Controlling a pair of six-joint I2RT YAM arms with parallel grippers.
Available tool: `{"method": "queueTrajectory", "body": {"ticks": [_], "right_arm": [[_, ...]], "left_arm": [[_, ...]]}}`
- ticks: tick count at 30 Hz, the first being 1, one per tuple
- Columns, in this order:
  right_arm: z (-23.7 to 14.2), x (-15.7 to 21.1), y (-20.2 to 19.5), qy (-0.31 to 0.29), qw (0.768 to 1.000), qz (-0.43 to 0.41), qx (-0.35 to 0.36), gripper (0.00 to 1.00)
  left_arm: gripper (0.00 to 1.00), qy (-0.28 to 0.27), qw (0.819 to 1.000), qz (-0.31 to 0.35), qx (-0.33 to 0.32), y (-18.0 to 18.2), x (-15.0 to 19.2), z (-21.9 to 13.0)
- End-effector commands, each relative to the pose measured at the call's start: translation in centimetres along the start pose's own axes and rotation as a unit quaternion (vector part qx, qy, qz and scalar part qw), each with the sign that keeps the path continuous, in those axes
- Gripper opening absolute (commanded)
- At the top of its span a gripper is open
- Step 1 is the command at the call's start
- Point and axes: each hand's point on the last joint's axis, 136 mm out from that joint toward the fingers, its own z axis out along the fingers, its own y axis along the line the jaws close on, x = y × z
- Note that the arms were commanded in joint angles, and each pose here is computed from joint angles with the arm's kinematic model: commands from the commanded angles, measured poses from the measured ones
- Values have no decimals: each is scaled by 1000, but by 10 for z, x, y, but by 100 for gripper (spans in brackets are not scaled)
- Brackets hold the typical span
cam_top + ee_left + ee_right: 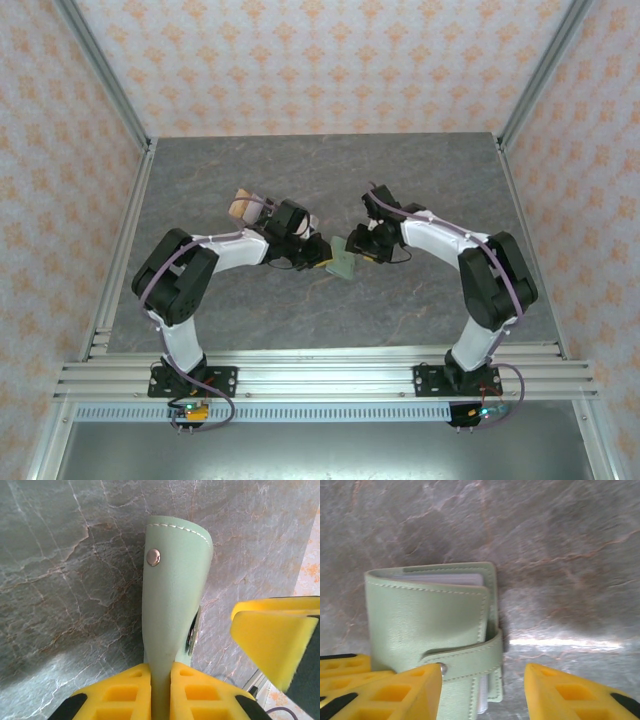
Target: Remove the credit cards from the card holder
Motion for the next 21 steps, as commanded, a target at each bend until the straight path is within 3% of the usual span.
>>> {"method": "queueTrajectory", "body": {"ticks": [1, 21], "right_arm": [[1, -1, 22, 10, 999, 15, -31, 47], [20, 8, 19, 44, 999, -7, 18, 44]], "left_arm": [[11, -10, 1000, 12, 4, -5, -1, -8], [7, -8, 1000, 7, 17, -11, -3, -7]]}}
